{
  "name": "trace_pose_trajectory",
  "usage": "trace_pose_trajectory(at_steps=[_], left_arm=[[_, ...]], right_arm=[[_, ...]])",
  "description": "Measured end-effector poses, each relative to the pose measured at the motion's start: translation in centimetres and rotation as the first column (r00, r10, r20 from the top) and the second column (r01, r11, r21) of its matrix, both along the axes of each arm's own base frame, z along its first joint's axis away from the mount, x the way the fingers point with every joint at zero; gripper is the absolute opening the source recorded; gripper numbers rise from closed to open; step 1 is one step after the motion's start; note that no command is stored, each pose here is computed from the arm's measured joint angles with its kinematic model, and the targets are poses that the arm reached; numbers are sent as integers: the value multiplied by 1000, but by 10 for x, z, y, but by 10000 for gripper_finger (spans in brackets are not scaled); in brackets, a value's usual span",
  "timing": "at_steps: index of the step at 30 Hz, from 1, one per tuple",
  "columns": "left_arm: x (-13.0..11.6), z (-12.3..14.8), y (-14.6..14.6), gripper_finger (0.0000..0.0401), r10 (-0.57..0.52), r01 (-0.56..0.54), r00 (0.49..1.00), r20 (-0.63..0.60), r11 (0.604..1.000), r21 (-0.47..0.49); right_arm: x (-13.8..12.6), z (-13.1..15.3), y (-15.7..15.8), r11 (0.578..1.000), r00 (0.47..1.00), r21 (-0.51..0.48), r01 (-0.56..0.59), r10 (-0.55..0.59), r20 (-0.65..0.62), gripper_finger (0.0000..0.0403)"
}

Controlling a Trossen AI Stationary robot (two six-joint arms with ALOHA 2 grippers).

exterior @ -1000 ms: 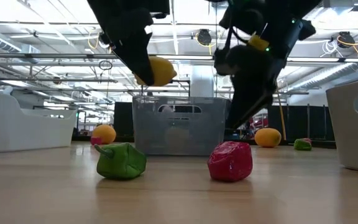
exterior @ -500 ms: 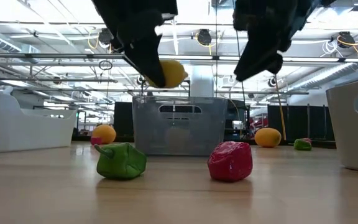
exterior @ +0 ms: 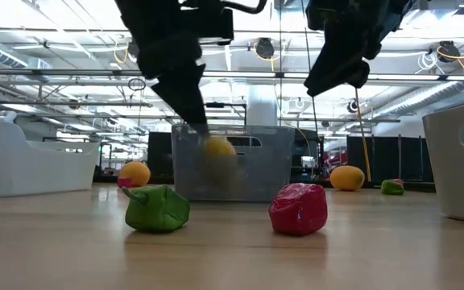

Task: Sort produce into baskets
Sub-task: Put the lemon into the black bin

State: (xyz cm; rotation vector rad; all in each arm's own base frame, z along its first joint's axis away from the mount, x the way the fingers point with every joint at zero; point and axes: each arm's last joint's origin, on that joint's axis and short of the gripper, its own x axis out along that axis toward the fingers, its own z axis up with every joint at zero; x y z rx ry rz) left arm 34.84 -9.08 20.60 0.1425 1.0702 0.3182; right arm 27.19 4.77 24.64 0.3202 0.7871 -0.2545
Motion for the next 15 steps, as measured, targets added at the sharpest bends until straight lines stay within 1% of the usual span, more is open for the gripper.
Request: trace_pose_trajectory(at_steps=[3,6,10,13,15], left_arm=[[-2,4,1,273,-12,12,1000,-29,1000,13],[-6,15,1,274,-15,18,997,-79,999,31],[-22,37,-1,274,18,-6,981,-193,998,58],[-42,51,-6,274,55,-34,957,-285,996,78],[-55,61,-11,274,62,-49,948,-312,997,52]], right_arm=[[0,0,0,1000,1000,-3,-3,3,-1,109],[0,0,0,1000,1000,-3,-3,3,-1,109],[0,0,0,1000,1000,-3,-3,3,-2,109],[0,-1,0,1000,1000,-3,-5,5,-8,109],[-1,-1,1,1000,1000,-1,-6,6,-9,109]])
